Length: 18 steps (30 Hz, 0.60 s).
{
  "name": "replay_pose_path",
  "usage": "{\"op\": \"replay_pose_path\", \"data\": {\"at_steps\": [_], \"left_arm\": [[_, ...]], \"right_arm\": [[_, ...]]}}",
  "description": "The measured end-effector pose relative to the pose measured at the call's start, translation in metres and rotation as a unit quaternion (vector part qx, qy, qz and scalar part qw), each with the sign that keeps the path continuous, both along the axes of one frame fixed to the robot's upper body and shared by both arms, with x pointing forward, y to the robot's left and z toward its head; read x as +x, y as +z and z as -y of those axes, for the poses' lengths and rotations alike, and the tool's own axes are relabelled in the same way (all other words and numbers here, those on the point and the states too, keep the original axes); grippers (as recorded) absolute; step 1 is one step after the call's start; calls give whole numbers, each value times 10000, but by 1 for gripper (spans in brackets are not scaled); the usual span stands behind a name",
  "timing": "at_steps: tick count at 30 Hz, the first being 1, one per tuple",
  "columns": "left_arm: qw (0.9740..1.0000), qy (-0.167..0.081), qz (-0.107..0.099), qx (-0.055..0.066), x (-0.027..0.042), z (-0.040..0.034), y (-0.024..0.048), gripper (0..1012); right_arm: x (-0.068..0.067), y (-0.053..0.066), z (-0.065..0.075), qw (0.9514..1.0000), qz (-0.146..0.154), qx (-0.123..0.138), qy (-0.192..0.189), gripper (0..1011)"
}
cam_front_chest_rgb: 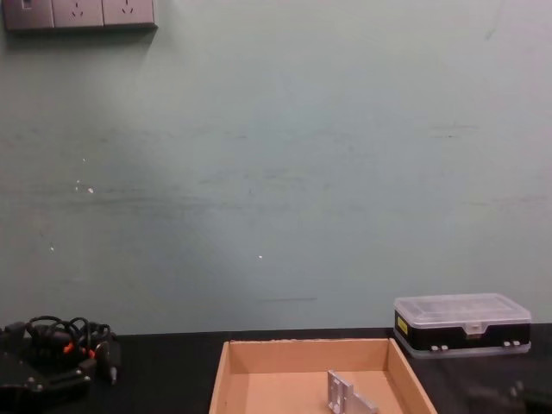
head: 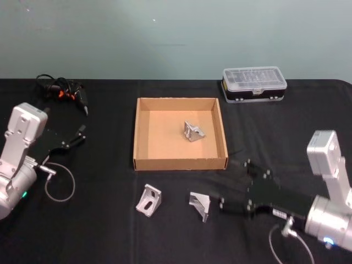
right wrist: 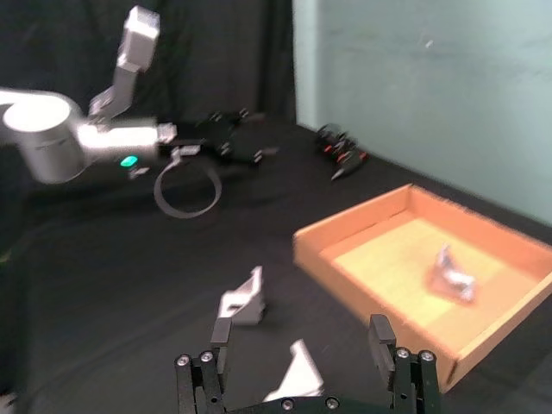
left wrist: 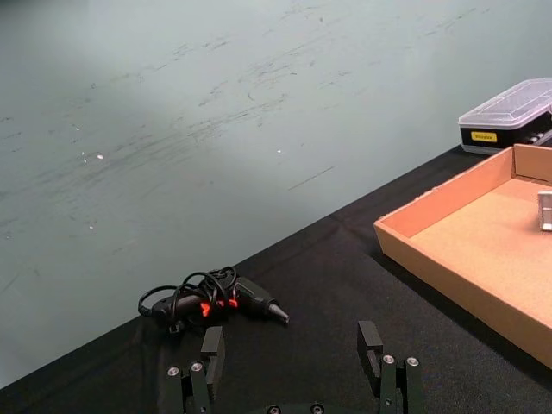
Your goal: Use one hand to pick up the angle iron from the table and place it into the box.
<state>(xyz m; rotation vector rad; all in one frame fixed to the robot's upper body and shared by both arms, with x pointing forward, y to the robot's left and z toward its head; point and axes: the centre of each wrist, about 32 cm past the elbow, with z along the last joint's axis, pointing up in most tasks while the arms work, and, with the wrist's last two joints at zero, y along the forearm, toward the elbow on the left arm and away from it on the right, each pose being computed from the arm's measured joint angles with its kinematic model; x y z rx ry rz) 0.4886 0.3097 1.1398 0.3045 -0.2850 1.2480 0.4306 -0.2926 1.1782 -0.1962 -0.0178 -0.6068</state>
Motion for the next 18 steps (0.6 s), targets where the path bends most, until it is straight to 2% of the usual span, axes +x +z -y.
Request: {"op": "replay_pose_path", "data": {"at_steps": [5,8,12,18], "left_arm": [[10000,0,0,0,0,0,0,1011],[10000,0,0,0,0,0,0,1011],[10000,0,0,0,0,0,0,1011],[10000,0,0,0,0,0,0,1011]], "right_arm": [[-95,-106,35,9994,-264,-137,175,1003],[-99,-147,37,9990,-352,-181,199,1002],[-71,-210,19,9984,-461,-245,227,1002],[59,-297,-64,9973,-529,-384,338,1003]]}}
